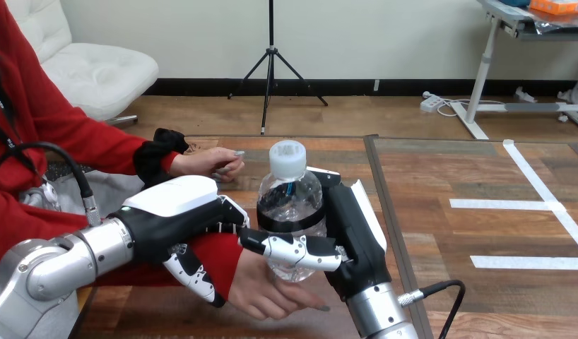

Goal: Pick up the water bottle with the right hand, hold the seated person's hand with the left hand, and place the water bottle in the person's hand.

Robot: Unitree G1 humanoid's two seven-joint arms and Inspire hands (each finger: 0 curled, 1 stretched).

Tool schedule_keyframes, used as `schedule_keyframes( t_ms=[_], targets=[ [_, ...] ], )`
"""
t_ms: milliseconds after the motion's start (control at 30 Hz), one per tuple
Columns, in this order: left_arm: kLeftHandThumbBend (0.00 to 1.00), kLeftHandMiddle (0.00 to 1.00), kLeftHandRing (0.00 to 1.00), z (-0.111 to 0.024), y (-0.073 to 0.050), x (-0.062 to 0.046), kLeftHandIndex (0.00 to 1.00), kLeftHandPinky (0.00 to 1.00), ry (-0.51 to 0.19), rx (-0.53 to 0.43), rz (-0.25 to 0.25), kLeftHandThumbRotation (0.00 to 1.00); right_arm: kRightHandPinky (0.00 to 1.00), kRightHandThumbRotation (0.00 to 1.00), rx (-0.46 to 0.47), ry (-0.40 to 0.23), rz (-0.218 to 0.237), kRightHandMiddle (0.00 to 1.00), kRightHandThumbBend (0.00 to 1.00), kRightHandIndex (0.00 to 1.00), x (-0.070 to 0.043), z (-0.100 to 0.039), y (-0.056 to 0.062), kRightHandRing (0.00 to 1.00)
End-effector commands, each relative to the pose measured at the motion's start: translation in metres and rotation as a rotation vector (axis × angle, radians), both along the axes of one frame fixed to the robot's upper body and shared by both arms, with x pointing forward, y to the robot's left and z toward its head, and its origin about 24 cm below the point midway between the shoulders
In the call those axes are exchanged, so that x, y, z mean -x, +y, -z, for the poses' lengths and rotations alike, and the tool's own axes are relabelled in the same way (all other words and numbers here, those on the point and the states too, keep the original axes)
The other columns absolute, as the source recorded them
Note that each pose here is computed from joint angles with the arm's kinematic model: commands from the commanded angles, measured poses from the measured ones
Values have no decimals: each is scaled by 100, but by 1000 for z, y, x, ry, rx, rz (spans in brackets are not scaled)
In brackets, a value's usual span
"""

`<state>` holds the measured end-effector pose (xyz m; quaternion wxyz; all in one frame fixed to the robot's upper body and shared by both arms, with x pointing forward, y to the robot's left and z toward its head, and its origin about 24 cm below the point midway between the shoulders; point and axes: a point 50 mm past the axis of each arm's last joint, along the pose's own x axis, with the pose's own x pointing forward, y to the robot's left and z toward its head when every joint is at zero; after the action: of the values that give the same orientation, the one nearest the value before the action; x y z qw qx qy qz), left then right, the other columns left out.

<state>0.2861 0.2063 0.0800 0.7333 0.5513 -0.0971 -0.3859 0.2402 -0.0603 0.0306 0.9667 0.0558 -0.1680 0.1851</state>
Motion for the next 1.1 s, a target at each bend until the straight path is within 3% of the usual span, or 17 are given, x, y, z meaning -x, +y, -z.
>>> schedule_keyframes(
  t_ms=[0,600,1067],
  targets=[
    [65,42,37,-79,-38,-12,47,33,-336,198,169,0,18,0,-347,-200,-98,28,75,29,-1,-66,70,23],
    [58,43,38,-86,-37,-9,46,34,-329,166,165,0,19,0,-366,-218,-104,29,75,29,3,-62,73,25],
    [59,43,38,-88,-37,-8,46,34,-336,157,172,0,19,0,-370,-231,-99,29,75,29,3,-62,73,25]
  ],
)
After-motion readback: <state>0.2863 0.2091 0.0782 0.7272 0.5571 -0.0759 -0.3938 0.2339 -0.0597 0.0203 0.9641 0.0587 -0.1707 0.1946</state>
